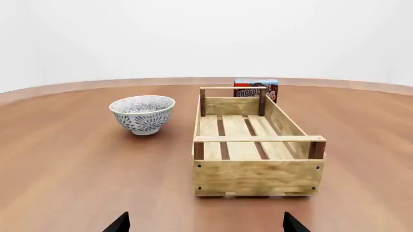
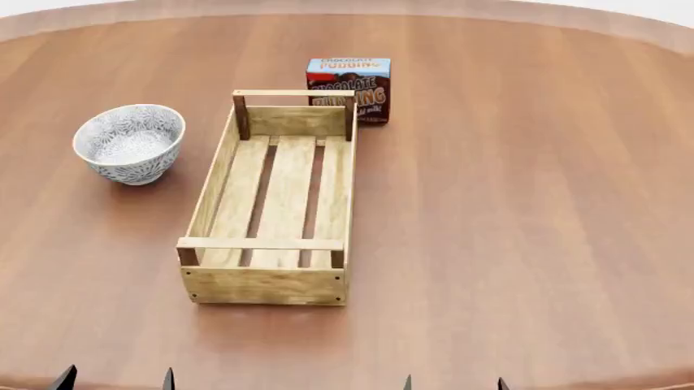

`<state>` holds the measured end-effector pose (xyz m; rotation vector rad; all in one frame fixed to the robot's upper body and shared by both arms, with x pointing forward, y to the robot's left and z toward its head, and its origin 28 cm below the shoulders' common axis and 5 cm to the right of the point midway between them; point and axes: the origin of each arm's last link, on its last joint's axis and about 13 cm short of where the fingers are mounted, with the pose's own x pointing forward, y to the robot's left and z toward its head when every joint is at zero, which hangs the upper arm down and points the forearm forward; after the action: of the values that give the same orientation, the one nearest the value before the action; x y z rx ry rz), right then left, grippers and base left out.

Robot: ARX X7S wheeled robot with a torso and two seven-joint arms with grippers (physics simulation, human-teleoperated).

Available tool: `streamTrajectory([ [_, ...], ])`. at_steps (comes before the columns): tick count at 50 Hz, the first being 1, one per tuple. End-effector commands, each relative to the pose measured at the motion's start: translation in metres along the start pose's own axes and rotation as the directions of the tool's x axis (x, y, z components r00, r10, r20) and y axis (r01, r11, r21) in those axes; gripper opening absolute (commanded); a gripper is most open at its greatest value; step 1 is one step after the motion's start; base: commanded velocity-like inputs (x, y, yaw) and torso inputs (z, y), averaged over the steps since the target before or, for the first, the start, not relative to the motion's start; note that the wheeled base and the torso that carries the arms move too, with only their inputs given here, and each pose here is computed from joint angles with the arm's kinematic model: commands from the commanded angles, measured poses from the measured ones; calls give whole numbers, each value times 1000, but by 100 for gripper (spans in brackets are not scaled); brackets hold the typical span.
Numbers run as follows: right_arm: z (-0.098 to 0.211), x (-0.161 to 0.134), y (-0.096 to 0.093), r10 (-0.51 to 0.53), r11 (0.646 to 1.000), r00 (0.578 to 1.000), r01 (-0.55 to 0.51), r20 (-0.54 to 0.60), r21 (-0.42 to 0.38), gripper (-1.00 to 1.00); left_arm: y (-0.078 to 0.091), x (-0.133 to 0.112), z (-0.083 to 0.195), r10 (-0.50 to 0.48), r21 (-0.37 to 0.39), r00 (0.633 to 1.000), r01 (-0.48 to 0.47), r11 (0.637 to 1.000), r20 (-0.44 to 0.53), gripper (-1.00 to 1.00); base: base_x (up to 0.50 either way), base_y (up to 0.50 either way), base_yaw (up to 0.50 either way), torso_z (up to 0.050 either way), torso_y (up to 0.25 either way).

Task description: Pick up the bowl on the left and put it in the tray.

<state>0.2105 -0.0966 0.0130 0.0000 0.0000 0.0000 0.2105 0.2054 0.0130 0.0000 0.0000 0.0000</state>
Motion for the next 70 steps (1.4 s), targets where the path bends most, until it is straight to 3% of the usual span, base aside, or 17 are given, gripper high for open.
streamTrajectory([
  [1, 1, 0, 0, 0, 1000, 1000, 0, 0, 0, 100, 0, 0, 0, 0, 0, 1000, 0, 1000, 0, 100, 0, 0, 0, 0, 0],
  [15, 0, 1, -1, -25, 1000, 1000, 25, -11, 7, 100, 1, 2, 3, 27, 10, 999, -26, 1000, -44, 100, 0, 0, 0, 0, 0],
  [22, 0, 3, -2, -28, 999, 1000, 29, -12, 18, 100, 0, 1, 1, 22, 65, 1000, -22, 998, 10, 100, 0, 0, 0, 0, 0],
  [26, 1, 2, -1, -26, 1000, 1000, 26, 5, 10, 100, 1, 3, 1, 18, 53, 1000, -18, 998, -1, 100, 0, 53, 0, 0, 0],
  [70, 0, 0, -2, -36, 999, 999, 36, 3, 35, 100, 0, -2, -1, -4, 63, 1000, 4, 998, 9, 100, 0, 500, 0, 0, 0],
])
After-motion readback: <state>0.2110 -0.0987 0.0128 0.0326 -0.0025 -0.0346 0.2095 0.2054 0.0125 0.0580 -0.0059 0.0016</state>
